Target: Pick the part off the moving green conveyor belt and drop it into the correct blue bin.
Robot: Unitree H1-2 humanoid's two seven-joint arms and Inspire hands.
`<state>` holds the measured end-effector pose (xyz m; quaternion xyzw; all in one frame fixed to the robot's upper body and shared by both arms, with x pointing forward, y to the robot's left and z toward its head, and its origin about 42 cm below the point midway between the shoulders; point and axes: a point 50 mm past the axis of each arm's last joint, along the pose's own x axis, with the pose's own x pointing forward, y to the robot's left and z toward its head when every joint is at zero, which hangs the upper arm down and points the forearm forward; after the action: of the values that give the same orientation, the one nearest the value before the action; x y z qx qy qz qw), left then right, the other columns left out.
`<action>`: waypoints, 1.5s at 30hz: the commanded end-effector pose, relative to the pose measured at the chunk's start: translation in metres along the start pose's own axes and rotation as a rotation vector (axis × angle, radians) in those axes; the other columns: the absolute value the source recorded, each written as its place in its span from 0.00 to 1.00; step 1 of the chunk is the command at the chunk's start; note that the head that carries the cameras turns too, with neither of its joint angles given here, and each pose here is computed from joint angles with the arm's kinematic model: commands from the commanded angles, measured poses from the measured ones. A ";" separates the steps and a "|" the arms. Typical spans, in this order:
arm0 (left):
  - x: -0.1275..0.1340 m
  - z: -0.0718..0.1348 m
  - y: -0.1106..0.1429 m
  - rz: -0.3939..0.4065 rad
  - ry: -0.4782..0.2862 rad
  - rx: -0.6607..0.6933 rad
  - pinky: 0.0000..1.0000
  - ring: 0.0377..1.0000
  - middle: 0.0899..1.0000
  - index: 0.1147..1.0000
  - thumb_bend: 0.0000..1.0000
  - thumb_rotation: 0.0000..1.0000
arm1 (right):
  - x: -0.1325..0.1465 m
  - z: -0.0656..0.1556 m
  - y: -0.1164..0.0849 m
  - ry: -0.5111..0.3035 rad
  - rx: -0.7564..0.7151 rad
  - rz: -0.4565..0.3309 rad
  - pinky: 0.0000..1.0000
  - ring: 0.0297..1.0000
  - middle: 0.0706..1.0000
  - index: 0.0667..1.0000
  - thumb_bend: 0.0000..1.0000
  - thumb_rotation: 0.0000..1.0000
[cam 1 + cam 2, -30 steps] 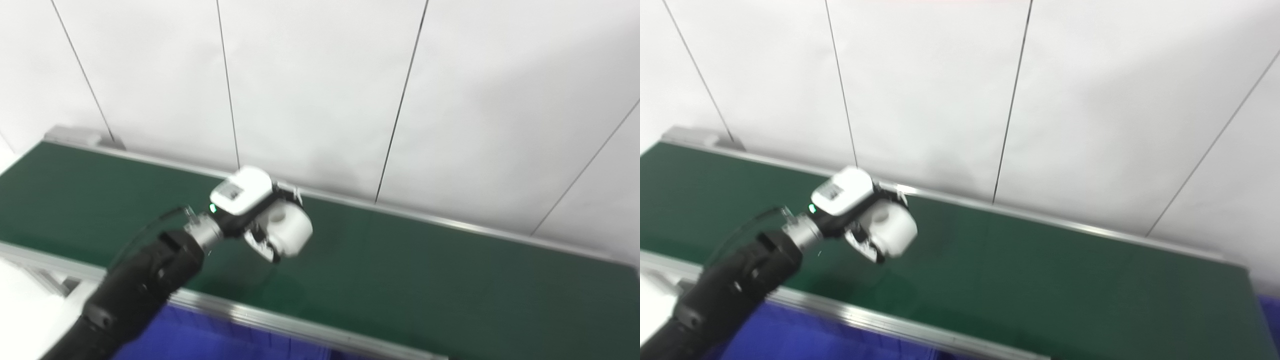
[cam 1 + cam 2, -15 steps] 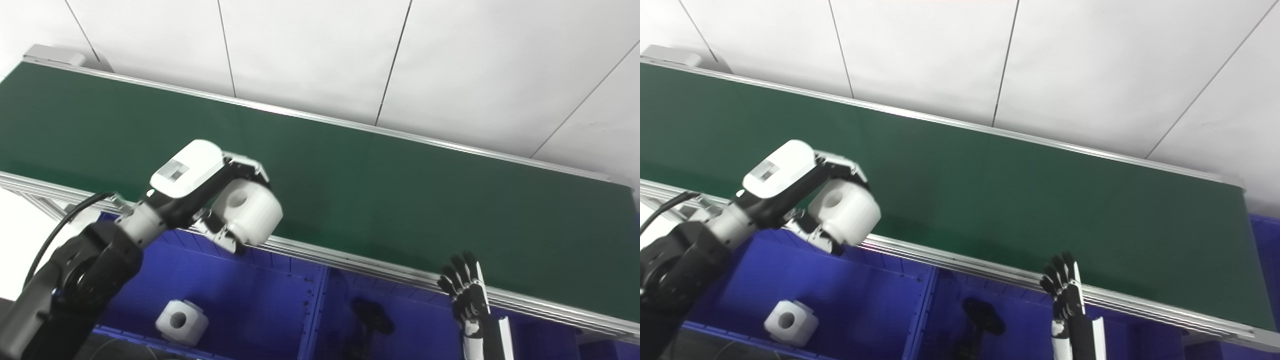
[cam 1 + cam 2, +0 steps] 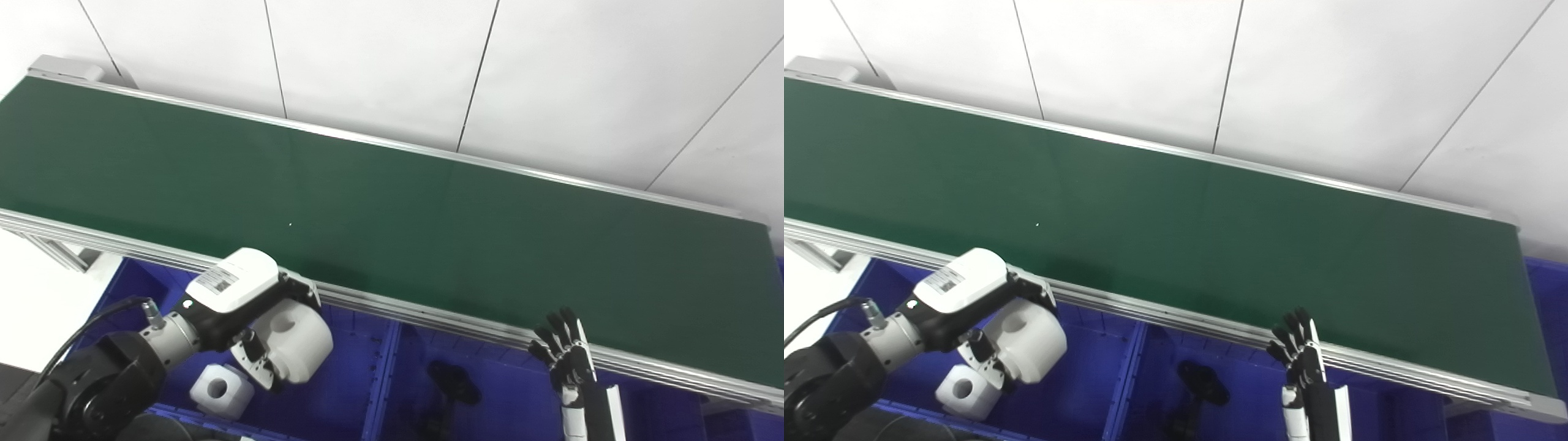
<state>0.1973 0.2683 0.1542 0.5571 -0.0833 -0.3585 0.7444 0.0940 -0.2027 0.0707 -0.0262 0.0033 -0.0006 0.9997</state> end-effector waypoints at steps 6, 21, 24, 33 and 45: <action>-0.002 0.004 -0.004 -0.178 -0.038 0.052 0.63 0.69 0.71 0.58 0.65 0.17 | 0.000 0.004 0.006 -0.036 0.021 -0.003 0.83 0.89 0.94 0.98 0.79 0.96; -0.001 0.002 -0.006 -0.156 -0.018 0.036 0.65 0.74 0.76 0.71 0.76 0.21 | -0.001 0.003 0.004 -0.038 0.025 0.002 0.85 0.90 0.94 0.98 0.79 0.95; -0.001 0.002 -0.006 -0.147 -0.018 0.029 0.64 0.73 0.76 0.71 0.77 0.19 | -0.001 0.003 0.004 -0.034 0.024 0.002 0.86 0.90 0.94 0.98 0.79 0.95; -0.004 0.002 -0.001 -0.080 -0.043 -0.028 0.62 0.72 0.75 0.70 0.77 0.19 | -0.001 0.002 0.007 -0.031 0.020 0.003 0.85 0.89 0.94 0.98 0.80 0.95; -0.013 0.026 0.018 0.267 -0.074 -0.558 0.64 0.77 0.84 0.80 0.65 0.46 | 0.005 0.007 0.026 -0.042 0.005 -0.006 0.82 0.86 0.92 0.96 0.82 0.95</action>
<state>0.1829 0.2567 0.1730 0.3319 -0.0675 -0.3123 0.8876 0.0971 -0.1812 0.0668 -0.0258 0.0079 0.0010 0.9996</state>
